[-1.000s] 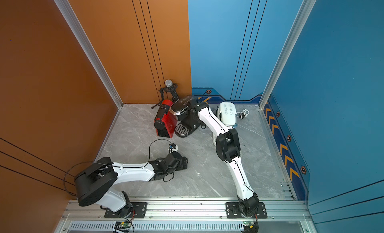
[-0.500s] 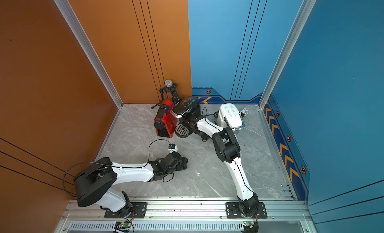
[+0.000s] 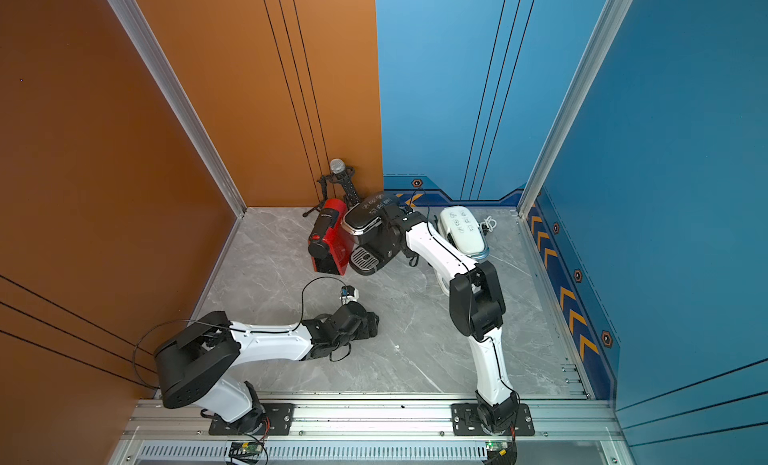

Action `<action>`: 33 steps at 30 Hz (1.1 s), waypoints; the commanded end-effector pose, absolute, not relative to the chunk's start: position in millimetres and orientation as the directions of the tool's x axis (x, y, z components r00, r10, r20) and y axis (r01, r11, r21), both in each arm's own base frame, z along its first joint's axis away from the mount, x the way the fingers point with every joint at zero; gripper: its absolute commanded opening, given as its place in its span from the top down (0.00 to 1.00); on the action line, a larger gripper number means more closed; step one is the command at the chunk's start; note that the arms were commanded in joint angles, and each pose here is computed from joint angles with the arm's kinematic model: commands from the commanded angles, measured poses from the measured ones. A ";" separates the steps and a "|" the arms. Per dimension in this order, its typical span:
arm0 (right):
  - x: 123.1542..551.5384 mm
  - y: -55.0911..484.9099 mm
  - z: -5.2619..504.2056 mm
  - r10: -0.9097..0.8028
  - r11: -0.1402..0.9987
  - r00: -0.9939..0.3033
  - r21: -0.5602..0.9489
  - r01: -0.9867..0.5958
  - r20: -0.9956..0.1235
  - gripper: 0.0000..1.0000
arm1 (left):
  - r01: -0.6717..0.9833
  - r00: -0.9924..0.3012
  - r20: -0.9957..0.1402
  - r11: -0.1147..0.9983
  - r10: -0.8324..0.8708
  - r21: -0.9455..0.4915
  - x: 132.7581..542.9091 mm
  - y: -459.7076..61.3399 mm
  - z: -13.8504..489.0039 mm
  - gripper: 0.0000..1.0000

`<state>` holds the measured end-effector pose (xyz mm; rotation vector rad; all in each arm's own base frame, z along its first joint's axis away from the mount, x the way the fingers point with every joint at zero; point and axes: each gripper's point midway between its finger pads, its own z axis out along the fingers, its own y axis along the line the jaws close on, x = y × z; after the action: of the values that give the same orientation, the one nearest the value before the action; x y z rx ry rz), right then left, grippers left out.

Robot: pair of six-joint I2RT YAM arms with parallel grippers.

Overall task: Wipe the surface of a coffee machine
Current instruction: Wipe the dirt from the surface of the coffee machine.

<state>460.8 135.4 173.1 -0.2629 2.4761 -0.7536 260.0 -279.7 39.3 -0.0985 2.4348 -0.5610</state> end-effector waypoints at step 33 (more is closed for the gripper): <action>486.8 109.8 131.0 -0.299 0.817 -0.866 -0.577 -0.016 -0.400 0.92 | 0.083 -0.802 -0.567 0.905 -0.188 -0.418 256.9 -289.1 41.8 0.19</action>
<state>491.1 124.9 152.8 -0.2188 2.4614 -0.7194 258.6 -284.5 39.7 -0.0863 2.4354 -0.5670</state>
